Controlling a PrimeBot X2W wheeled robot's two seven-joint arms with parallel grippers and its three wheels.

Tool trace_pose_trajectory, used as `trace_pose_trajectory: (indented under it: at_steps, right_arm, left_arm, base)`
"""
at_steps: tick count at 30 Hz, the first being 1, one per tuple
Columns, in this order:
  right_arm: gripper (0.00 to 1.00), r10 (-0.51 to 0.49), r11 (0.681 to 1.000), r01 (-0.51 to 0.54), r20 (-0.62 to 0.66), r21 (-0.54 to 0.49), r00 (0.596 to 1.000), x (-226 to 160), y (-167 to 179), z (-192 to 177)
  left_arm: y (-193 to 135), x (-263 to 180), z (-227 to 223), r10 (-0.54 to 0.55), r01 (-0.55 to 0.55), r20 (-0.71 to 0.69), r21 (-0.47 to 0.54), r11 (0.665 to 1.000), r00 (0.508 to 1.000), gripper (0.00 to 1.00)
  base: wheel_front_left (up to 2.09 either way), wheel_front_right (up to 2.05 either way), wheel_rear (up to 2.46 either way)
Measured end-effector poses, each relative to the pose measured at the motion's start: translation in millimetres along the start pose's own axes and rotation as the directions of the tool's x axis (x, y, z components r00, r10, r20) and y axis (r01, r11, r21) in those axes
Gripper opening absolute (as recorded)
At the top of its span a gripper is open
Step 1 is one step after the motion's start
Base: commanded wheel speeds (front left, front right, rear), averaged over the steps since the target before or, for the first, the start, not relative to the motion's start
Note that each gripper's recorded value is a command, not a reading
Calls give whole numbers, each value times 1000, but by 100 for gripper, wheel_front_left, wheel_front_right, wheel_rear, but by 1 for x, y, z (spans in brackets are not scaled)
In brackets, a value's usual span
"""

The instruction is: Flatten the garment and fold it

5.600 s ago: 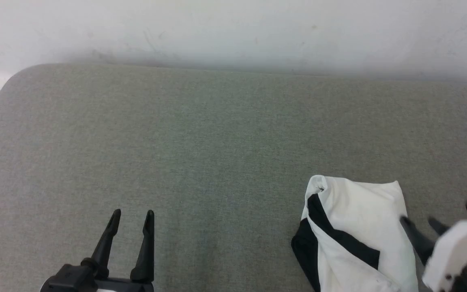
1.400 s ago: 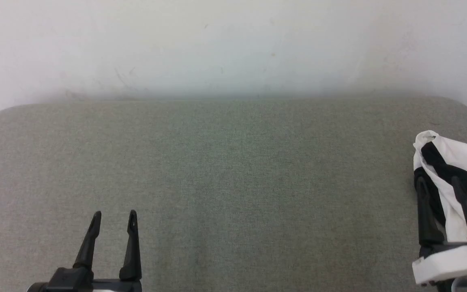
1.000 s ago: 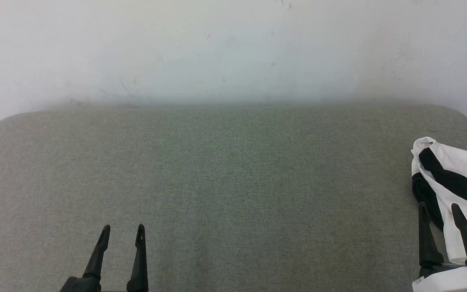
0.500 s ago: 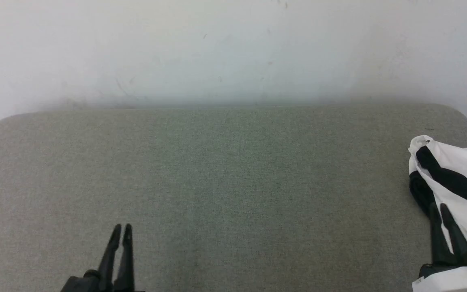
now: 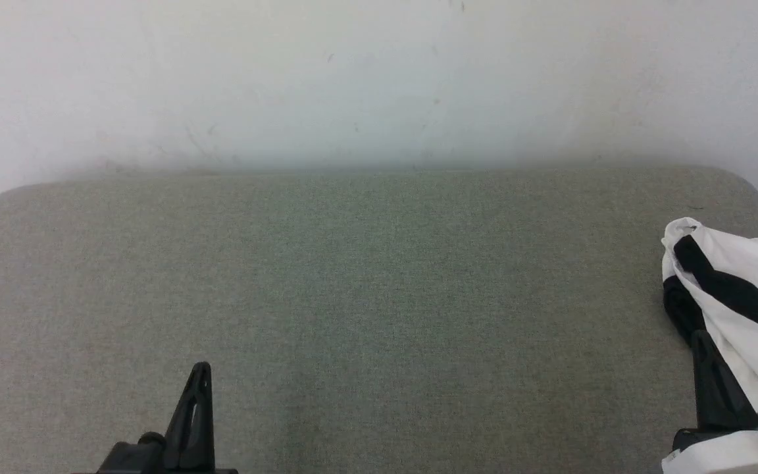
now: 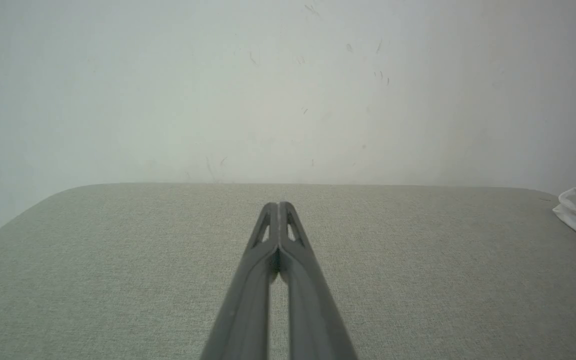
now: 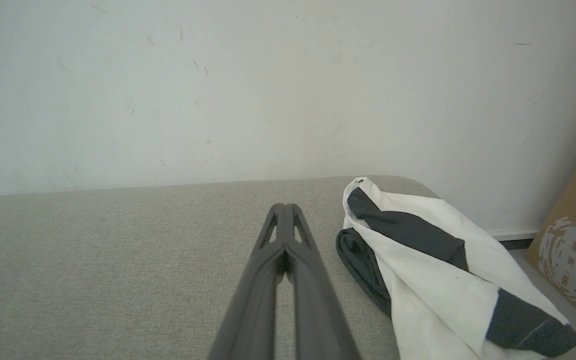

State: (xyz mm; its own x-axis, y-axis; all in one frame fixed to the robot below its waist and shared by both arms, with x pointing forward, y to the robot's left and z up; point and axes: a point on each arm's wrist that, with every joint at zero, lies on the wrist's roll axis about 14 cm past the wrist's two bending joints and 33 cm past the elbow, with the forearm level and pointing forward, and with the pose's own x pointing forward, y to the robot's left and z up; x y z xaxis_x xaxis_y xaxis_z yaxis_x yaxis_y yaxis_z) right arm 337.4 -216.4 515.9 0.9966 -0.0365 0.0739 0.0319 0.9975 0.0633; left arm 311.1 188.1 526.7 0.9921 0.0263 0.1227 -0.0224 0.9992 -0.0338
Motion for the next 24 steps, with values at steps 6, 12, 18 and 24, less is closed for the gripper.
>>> trace_pose_trajectory:
  at_steps: [6, 12, 18, 24]
  right_arm:
    - [0, 9, 1000, -9, -6, -2, 1000, 2, 3, 0]
    - [0, 18, 1000, -18, -9, -6, 1000, 4, 6, 0]
    - [0, 25, 1000, -26, -17, -12, 1000, 5, 9, -1]
    - [0, 35, 999, -36, -24, -13, 999, 6, 12, -1]
  left_arm:
    - [0, 4, 0, 0, 0, -4, 5, 1000, 1000, 0]
    - [0, 6, -1, 0, 0, -12, 15, 1000, 1000, 0]
    - [-1, 9, -2, 0, 1, -20, 19, 1000, 1000, 0]
    - [-1, 11, -3, -5, 6, -30, 23, 1000, 1000, 0]
  base:
    - [0, 0, 0]
    - [0, 0, 0]
    - [0, 0, 0]
    - [0, 0, 0]
